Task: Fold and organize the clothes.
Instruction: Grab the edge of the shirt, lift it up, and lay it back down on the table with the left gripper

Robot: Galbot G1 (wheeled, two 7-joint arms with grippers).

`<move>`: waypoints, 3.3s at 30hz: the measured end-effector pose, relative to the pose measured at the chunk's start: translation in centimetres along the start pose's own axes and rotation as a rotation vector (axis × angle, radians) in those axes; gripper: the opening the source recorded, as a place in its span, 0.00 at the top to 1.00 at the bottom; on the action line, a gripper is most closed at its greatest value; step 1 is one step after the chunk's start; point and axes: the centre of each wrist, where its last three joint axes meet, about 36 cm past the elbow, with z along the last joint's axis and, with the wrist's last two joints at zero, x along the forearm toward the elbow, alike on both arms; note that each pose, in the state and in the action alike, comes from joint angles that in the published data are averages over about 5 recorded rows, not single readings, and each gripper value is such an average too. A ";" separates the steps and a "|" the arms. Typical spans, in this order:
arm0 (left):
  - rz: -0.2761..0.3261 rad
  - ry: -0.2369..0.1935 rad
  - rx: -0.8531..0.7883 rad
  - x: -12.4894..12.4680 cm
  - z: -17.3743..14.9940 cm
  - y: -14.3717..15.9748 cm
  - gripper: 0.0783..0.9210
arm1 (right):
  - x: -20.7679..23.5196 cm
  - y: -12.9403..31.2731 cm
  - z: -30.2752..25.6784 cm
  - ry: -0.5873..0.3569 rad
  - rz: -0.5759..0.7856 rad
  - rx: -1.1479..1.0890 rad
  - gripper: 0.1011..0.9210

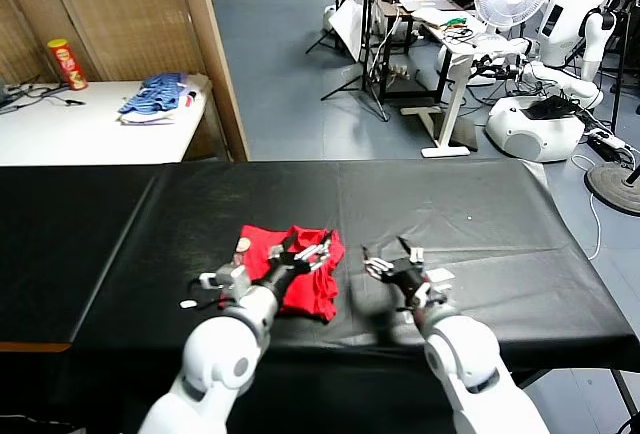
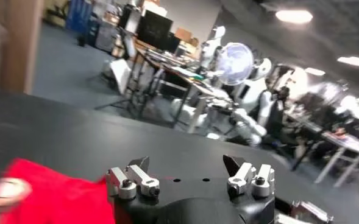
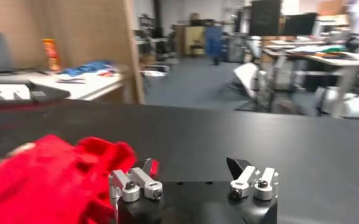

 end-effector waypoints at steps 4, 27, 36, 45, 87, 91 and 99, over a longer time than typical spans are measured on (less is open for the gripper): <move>-0.051 -0.004 -0.039 0.9 -0.1 1.3 0.15 | -2.2 1.7 -0.3 0.018 -0.053 0.063 0.15; -0.119 0.019 -0.030 -0.5 0.9 4.0 0.15 | -3.7 1.7 1.8 0.076 0.330 0.427 0.15; -0.129 0.006 0.083 -1.9 1.7 8.7 0.15 | 0.4 0.3 1.6 -0.005 0.277 0.238 0.15; -0.181 0.019 0.208 -1.3 3.0 12.4 0.15 | 2.9 0.2 1.6 -0.023 0.251 0.150 0.15; -0.535 -0.014 -0.792 1.9 -1.5 15.8 0.92 | 6.3 -1.0 1.6 0.028 0.405 0.122 0.15; -0.599 -0.049 -1.011 3.1 -3.8 17.1 0.92 | 6.3 -1.0 1.5 0.027 0.406 0.119 0.15; -0.527 -0.095 -1.075 4.3 -4.2 13.7 0.92 | 6.1 -0.4 1.9 0.037 0.390 0.113 0.15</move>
